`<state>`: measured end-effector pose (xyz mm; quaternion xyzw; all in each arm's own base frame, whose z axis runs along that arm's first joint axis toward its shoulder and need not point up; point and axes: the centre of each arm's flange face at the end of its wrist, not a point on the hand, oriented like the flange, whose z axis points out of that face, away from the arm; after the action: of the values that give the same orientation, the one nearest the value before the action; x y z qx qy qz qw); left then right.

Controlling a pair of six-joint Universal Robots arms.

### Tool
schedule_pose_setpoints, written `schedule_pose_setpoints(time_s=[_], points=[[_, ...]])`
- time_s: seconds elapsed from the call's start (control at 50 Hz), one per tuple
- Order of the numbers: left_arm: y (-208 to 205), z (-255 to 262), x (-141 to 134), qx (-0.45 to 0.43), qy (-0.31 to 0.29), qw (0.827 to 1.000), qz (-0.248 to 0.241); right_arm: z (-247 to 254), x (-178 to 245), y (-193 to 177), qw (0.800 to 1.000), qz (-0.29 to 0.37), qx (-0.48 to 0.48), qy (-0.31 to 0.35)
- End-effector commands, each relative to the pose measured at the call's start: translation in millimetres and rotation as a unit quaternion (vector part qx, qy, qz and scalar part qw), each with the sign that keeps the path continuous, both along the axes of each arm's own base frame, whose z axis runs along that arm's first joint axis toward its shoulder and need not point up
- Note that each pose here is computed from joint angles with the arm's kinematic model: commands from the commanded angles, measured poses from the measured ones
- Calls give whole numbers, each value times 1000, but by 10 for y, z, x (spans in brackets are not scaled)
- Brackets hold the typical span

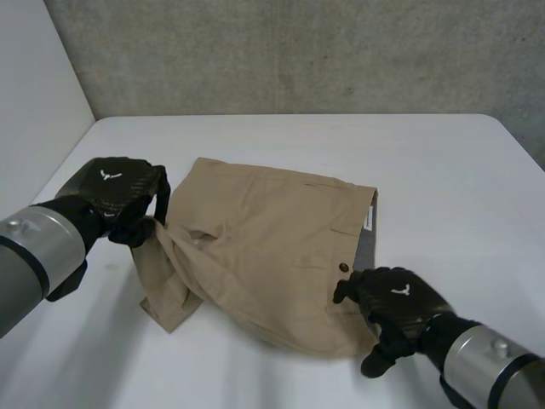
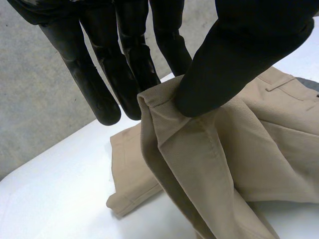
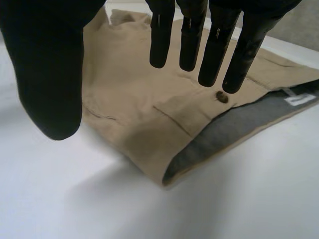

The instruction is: Fold the shorts.

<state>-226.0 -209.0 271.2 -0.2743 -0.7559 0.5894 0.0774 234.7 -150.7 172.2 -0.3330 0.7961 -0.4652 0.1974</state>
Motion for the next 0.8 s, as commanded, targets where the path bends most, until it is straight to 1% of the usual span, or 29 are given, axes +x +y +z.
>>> schedule_pose_setpoints(time_s=[0.02,0.2,0.34,0.4,0.44,0.46,0.48,0.5,0.52,0.56,0.58,0.64,0.68,0.7,0.72,0.76,0.8], points=[[-132,-38,-45,7,0,1000,2,-249,139,-34,1000,-5,-12,4],[-219,-18,-74,3,4,1000,3,-428,238,-76,1000,-5,-19,22],[-262,41,-69,-4,13,1000,9,-435,247,-208,998,-34,-56,22],[-263,38,-40,-2,12,1000,13,-367,211,-282,996,-54,-72,20],[-254,44,-37,-2,12,1000,13,-113,189,-303,992,-60,-109,2],[-238,35,-38,0,11,1000,12,-112,189,-303,992,-60,-109,2],[-219,21,-36,3,9,1000,11,56,175,-302,989,-60,-136,-4],[-184,13,-31,8,8,1000,9,238,140,-256,985,-47,-165,18],[-95,31,-6,11,5,1000,7,240,140,-256,985,-47,-165,18],[-26,66,21,11,5,1000,7,377,32,-209,984,-35,-160,75],[4,83,35,10,6,1000,8,378,31,-209,984,-35,-159,75],[139,100,78,18,3,1000,7,471,-217,-234,979,-38,-121,157],[254,110,110,27,1,1000,5,564,-373,-206,971,-27,-104,214],[349,114,119,34,-2,999,-1,602,-414,-197,968,-23,-102,227],[391,110,130,40,-4,999,-1,603,-414,-197,968,-23,-102,227],[520,101,157,52,-8,999,-7,742,-552,-203,959,-19,-100,263],[563,104,158,54,-8,998,-11,797,-595,-244,958,-18,-103,266]])
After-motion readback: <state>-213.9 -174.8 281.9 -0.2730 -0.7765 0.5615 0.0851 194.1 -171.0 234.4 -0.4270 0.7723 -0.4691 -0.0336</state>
